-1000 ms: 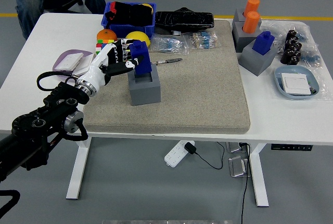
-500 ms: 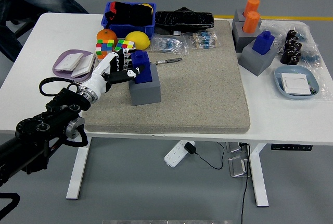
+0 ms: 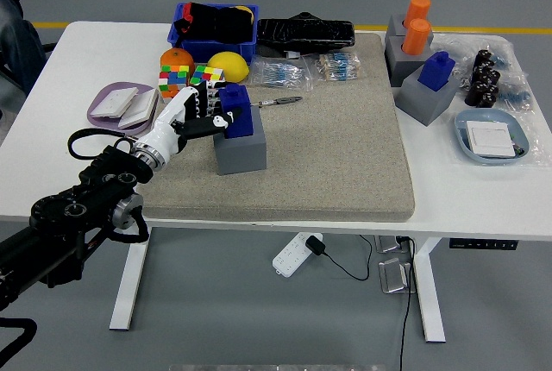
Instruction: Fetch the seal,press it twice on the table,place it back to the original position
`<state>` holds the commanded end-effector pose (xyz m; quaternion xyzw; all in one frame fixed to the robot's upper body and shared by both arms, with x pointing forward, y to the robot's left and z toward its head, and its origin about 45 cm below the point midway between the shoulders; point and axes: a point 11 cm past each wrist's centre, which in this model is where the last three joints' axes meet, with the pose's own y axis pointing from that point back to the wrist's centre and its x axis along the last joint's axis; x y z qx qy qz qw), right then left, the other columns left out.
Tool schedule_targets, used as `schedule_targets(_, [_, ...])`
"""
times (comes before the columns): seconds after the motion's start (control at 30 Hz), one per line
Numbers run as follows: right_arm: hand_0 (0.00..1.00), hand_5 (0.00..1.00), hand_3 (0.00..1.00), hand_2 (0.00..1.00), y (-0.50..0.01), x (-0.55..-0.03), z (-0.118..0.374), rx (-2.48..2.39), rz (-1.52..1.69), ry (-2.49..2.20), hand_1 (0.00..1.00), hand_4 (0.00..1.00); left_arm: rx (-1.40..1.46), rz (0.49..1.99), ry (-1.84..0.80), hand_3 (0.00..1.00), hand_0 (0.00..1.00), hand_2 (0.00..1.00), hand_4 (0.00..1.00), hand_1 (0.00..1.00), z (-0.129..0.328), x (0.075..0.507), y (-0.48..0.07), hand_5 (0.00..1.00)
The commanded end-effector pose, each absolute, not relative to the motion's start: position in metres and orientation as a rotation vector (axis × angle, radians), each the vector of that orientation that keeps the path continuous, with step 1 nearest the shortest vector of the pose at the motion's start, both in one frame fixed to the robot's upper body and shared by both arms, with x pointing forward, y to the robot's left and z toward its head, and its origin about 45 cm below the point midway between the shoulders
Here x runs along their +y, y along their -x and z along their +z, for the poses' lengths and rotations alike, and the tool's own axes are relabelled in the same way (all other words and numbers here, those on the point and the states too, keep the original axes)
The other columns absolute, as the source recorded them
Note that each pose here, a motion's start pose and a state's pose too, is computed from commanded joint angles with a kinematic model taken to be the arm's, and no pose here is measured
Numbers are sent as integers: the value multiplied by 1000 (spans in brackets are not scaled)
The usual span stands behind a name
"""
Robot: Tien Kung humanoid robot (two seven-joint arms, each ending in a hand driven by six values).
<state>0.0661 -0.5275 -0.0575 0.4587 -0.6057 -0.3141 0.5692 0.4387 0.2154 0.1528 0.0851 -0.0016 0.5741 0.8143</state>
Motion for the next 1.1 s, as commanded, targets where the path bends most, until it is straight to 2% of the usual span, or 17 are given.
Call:
schedule_targets(0.53, [765,491,615,650,-65,-528,-57,-1418,-735,-1077,673,792,-11,1211,-204,638,728,455,592,590,146,214,-435,2])
schedule_targets(0.57, [767,491,615,650,-65,-528,-57,-1418,-734,-1078,673,793,-10,1211,-203,646,739,507,607,693,145,214,-435,2])
schedule_targets(1.1, [767,491,615,649,-66,-528,-57,-1412,-730,-1084,673,793,-31,1224,-175,644,739,533,607,711,149,213,-437,2])
